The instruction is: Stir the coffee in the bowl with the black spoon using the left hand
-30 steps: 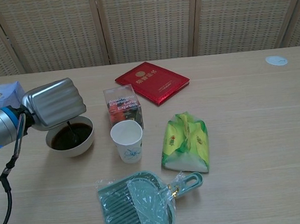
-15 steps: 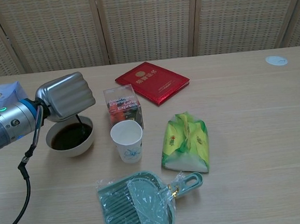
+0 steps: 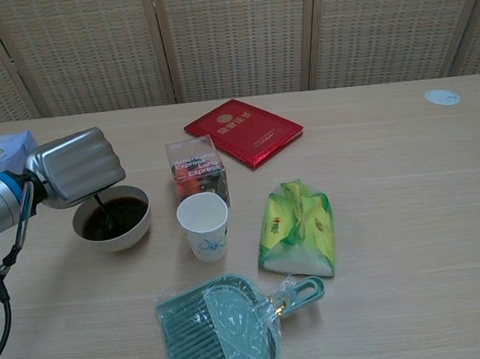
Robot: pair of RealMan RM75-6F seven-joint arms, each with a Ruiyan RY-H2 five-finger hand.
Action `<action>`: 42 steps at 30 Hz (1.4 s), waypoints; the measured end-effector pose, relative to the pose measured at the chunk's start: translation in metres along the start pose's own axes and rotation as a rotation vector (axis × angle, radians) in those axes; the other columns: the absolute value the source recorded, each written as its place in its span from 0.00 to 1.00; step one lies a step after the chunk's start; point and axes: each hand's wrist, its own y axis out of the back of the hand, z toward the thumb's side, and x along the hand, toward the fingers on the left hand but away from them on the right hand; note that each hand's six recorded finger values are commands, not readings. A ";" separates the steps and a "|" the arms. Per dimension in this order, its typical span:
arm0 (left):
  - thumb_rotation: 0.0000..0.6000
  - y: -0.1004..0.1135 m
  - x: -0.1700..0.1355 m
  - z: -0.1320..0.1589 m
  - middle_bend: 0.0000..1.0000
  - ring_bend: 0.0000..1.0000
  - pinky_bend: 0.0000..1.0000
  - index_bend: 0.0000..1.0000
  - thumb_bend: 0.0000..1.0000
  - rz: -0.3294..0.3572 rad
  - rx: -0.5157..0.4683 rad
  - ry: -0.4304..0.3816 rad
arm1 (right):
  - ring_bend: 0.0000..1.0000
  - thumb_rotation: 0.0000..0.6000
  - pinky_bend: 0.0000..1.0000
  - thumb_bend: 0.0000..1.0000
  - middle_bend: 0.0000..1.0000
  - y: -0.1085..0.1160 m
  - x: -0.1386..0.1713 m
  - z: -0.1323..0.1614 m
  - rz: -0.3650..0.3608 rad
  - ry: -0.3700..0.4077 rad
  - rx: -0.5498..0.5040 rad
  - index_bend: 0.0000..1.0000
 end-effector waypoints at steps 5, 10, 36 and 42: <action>1.00 0.008 0.001 0.004 0.76 0.69 0.69 0.72 0.41 0.009 -0.024 -0.010 | 0.00 1.00 0.00 0.24 0.02 0.000 0.001 -0.002 -0.002 -0.005 0.000 0.07; 1.00 0.018 0.011 0.005 0.76 0.69 0.69 0.72 0.41 0.026 -0.022 -0.004 | 0.00 1.00 0.00 0.24 0.02 0.001 0.002 -0.004 -0.003 -0.013 0.001 0.07; 1.00 0.002 0.002 0.000 0.76 0.69 0.69 0.72 0.41 -0.016 -0.031 0.008 | 0.00 1.00 0.00 0.24 0.02 0.000 0.000 -0.002 0.001 -0.006 0.001 0.07; 1.00 0.010 0.006 0.004 0.76 0.69 0.69 0.72 0.41 -0.013 -0.053 0.003 | 0.00 1.00 0.00 0.24 0.02 0.000 0.001 -0.004 0.000 -0.015 0.001 0.07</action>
